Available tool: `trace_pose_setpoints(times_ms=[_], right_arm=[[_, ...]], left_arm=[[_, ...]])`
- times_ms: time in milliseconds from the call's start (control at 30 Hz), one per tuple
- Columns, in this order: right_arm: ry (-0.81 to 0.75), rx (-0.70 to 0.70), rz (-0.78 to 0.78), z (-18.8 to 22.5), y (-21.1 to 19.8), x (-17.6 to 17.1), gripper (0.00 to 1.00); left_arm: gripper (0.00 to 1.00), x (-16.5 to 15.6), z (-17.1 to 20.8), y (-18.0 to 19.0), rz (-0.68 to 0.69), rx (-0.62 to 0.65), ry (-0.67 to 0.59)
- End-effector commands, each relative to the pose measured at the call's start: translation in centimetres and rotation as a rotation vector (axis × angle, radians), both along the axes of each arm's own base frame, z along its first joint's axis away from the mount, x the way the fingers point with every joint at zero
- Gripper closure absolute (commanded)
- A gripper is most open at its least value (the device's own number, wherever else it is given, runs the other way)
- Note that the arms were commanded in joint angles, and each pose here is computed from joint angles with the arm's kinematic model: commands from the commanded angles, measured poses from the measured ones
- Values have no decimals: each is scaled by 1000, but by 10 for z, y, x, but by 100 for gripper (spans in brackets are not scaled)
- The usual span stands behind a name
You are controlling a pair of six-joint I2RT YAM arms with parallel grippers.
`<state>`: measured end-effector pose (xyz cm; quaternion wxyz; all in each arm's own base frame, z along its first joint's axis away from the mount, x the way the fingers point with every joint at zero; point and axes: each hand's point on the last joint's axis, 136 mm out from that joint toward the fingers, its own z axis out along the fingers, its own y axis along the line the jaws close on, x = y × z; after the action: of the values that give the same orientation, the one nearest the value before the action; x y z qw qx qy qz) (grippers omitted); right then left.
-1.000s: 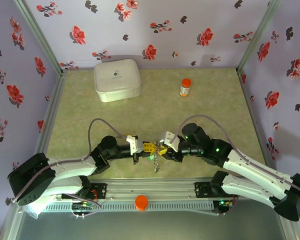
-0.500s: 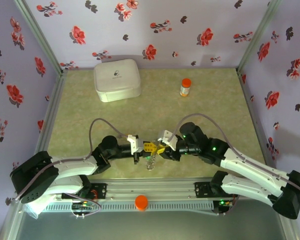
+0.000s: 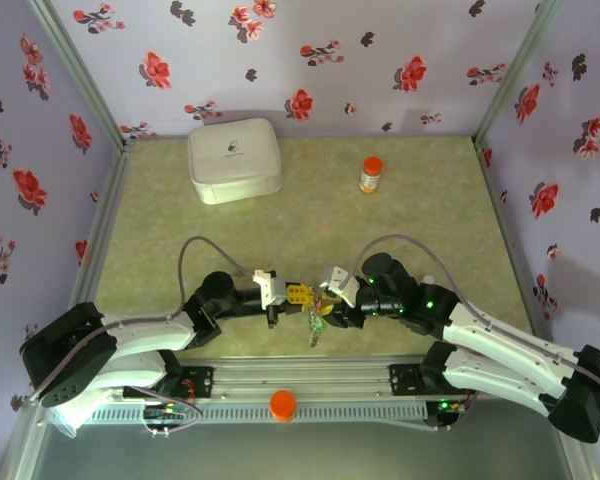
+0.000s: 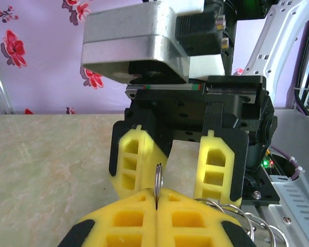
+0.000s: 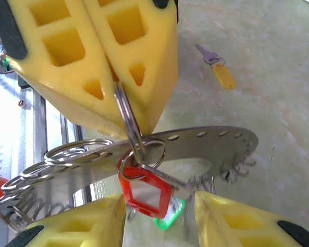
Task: Put the keys on the keyring
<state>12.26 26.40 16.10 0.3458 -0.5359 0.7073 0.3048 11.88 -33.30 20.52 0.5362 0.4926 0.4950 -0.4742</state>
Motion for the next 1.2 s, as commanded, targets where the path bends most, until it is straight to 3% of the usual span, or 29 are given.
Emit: trace_pose_setpoints(times_ms=[0, 500, 700, 900, 1167], right_arm=[[-1, 49, -14, 7, 7, 4, 61], [9, 89, 6, 8, 17, 6, 58], [8, 62, 10, 8, 11, 1, 71], [12, 54, 28, 15, 7, -3, 92], [-7, 70, 39, 32, 9, -3, 100]], left_arm=[[100, -3, 40, 0, -10, -117, -85], [100, -3, 41, 0, -10, -121, -88], [100, -2, 43, 2, 0, -123, -96], [100, -1, 42, 1, 2, -122, -94], [100, 1, 37, 1, 2, -107, -87]])
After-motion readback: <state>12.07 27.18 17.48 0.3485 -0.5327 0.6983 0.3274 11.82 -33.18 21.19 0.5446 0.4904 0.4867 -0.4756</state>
